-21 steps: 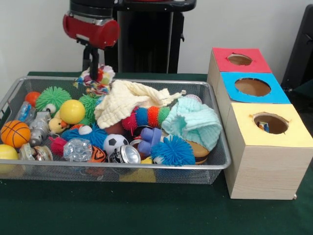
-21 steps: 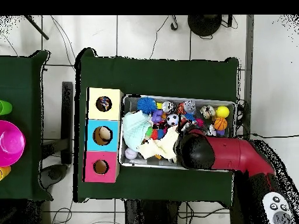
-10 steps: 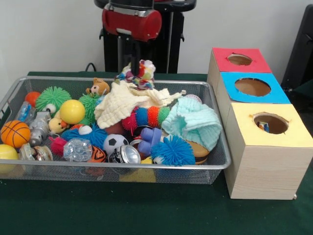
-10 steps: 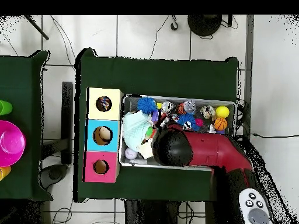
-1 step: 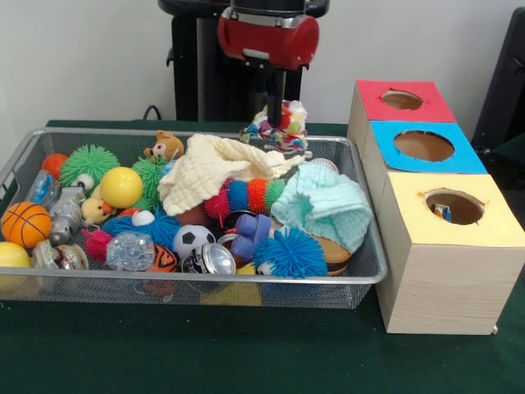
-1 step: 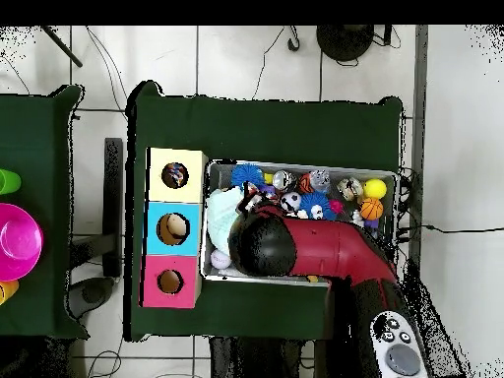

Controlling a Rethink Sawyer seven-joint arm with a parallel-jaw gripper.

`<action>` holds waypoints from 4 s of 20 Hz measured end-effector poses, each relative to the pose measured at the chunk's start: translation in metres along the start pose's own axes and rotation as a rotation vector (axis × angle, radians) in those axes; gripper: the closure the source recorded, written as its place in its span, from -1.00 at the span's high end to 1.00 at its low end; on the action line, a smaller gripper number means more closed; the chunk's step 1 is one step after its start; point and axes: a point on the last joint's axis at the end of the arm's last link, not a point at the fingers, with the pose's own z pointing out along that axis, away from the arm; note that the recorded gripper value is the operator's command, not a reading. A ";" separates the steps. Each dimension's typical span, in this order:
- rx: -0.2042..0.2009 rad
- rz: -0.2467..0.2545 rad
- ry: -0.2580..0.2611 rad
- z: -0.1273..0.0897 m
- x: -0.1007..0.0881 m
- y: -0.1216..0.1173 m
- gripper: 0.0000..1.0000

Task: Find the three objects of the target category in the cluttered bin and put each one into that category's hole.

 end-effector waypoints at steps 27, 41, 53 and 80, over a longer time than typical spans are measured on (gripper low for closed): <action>-0.054 0.190 0.037 0.042 0.055 0.061 -1.00; -0.099 0.246 0.044 0.031 0.099 0.116 -1.00; -0.093 0.256 0.082 0.034 0.159 0.159 -1.00; -0.030 0.400 0.013 0.049 0.085 0.113 -1.00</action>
